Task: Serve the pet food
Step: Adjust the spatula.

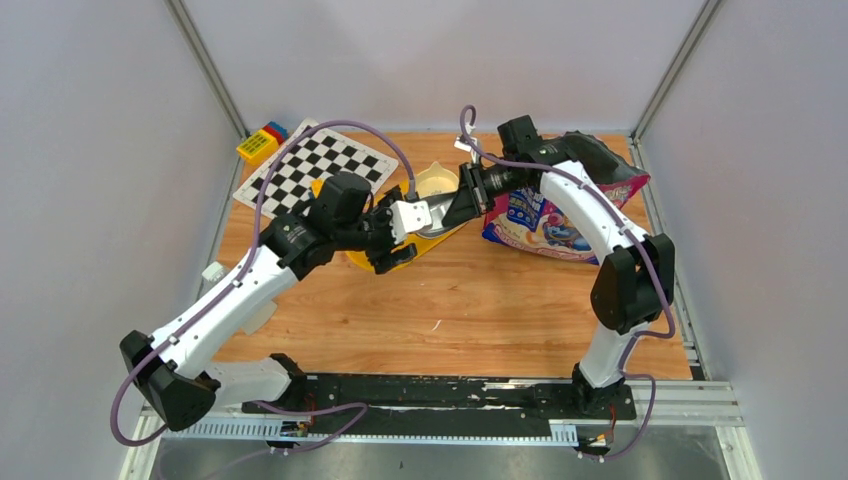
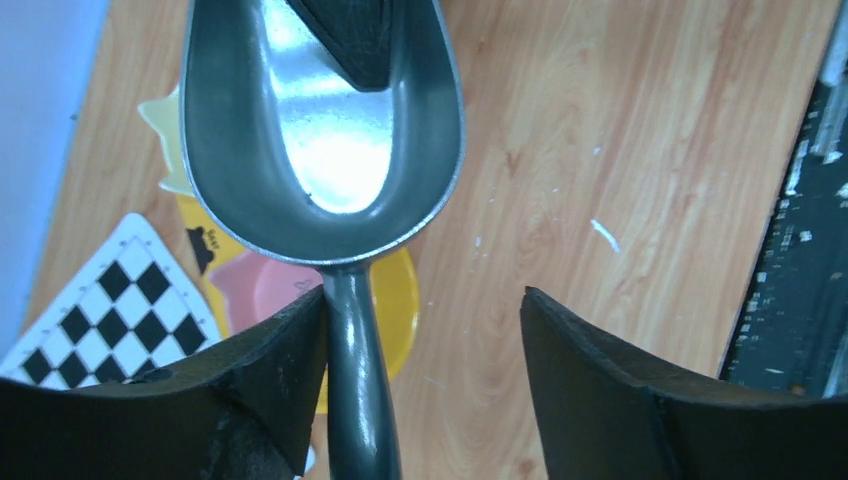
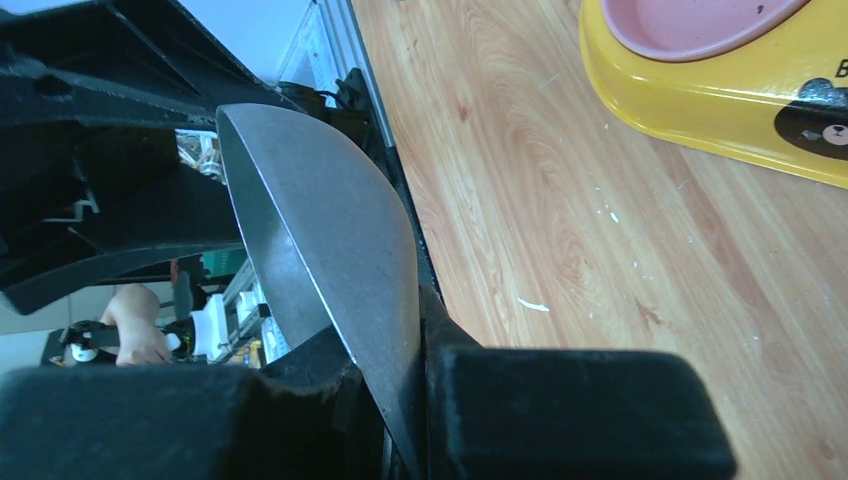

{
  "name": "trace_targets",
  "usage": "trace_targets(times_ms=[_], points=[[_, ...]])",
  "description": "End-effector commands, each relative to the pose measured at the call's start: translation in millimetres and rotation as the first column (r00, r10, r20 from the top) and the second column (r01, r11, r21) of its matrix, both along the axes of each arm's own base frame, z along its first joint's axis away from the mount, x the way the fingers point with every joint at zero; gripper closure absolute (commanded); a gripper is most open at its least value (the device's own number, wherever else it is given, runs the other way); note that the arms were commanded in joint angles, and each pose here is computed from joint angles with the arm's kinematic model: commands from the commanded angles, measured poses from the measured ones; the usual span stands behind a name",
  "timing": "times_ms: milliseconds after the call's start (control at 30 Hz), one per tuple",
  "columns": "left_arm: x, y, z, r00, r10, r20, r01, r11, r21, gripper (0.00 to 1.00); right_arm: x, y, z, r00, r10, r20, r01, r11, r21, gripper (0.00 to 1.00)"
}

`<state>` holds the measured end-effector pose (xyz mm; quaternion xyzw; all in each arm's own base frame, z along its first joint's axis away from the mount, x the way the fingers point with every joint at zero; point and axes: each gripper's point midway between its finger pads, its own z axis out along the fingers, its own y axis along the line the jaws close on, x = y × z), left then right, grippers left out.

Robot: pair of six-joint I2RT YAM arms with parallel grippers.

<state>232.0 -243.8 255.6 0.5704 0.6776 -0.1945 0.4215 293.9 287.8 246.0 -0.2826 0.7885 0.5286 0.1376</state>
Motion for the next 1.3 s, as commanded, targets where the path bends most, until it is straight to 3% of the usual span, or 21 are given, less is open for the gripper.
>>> trace_targets(times_ms=[0, 100, 200, 333, 433, 600, 1067, 1267], points=[[22, -2, 11, 0.989, 0.057, 0.136, -0.063, 0.997, 0.039, 0.31, -10, 8, 22, 0.999, 0.045, -0.008, -0.044, 0.997, 0.068, 1.0], [24, -2, 14, 0.986, 0.072, 0.151, -0.079, 0.996, 0.041, 0.48, -13, 8, 23, 0.999, 0.052, -0.006, -0.051, 0.996, 0.074, 1.0], [25, 1, 15, 0.983, 0.09, 0.162, -0.098, 0.995, 0.037, 0.51, -15, 8, 24, 0.998, 0.06, -0.007, -0.059, 0.995, 0.081, 1.0], [28, 4, 18, 0.976, 0.118, 0.185, -0.124, 0.992, 0.025, 0.67, -19, 9, 26, 0.997, 0.07, -0.008, -0.069, 0.993, 0.091, 1.0], [27, 2, 18, 0.978, 0.122, 0.17, -0.125, 0.992, 0.009, 0.73, -21, 9, 29, 0.997, 0.083, -0.011, -0.081, 0.991, 0.105, 1.0], [23, -5, 25, 0.981, 0.116, 0.152, -0.11, 0.993, -0.045, 0.99, -27, 10, 30, 0.994, 0.106, -0.021, -0.102, 0.987, 0.126, 1.0], [2, -8, 68, 0.992, 0.082, 0.099, -0.061, 0.978, -0.199, 1.0, -21, 11, 6, 0.994, 0.094, -0.052, -0.09, 0.992, 0.088, 1.0], [2, -5, 80, 0.99, 0.103, 0.093, -0.078, 0.968, -0.24, 1.0, -25, 18, -9, 0.995, 0.096, -0.04, -0.094, 0.995, 0.031, 0.93]])
